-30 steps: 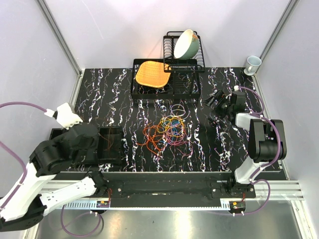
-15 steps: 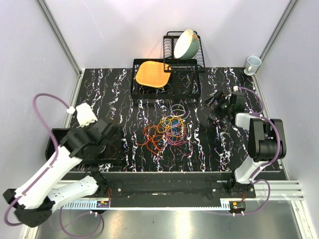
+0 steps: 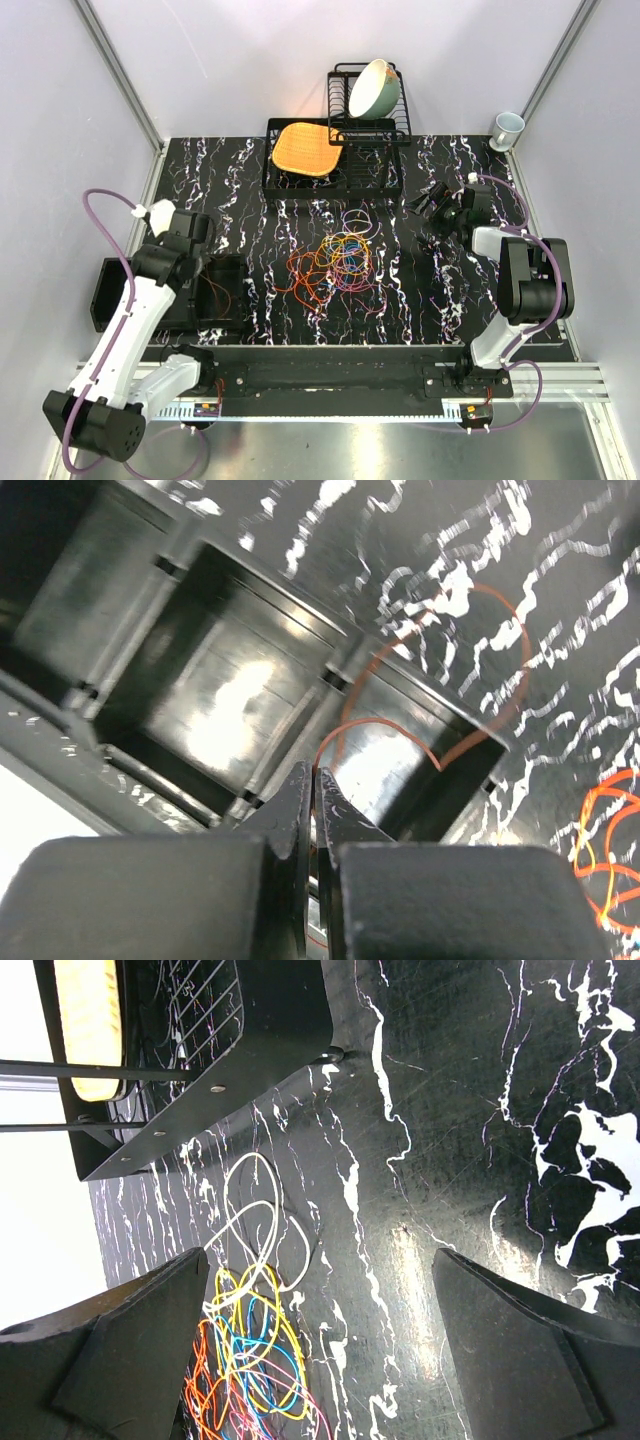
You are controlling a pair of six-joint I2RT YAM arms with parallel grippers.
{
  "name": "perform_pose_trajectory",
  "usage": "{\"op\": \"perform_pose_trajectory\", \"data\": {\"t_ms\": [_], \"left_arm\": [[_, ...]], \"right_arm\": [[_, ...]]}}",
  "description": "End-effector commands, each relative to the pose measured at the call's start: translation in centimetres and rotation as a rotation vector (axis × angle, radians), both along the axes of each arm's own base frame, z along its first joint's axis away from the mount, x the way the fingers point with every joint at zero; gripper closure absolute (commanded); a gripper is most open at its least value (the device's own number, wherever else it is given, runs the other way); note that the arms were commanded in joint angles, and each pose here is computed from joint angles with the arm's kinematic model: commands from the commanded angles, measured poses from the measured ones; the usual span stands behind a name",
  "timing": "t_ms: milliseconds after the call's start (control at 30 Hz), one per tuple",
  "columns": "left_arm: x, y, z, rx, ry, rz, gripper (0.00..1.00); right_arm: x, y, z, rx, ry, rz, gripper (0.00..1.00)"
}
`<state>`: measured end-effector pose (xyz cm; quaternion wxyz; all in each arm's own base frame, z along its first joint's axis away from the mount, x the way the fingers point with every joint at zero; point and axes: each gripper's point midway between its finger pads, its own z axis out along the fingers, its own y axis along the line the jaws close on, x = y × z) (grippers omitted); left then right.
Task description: Untangle the cables
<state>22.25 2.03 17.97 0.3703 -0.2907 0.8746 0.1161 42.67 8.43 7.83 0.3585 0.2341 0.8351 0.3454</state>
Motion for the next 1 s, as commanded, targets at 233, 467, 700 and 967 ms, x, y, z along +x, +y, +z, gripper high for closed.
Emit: {"op": "perform_pose_trajectory", "data": {"t_ms": [233,467,700,967], "left_arm": [[-2.8,-1.3,-0.8,-0.091,0.096,-0.040,1.00],[-6.2,-1.4,-2.2,-0.102,0.226,-0.070,1.00],[-7.2,-1.6,-3.4,-0.073,0.327,-0.048,1.00],[-3.1,-1.9,-3.5,-0.013,0.323,-0.026,1.00]], "right_arm": [[1.7,0.0,1.4,0.013,-0.053,0.007,0.00],[1.7,0.0,1.4,0.016,-0.050,0.008,0.00],[1.6,0.3,1.4,0.029,-0.049,0.016,0.00],[1.6,0.4,1.4,0.036,-0.047,0.019,0.00]]}}
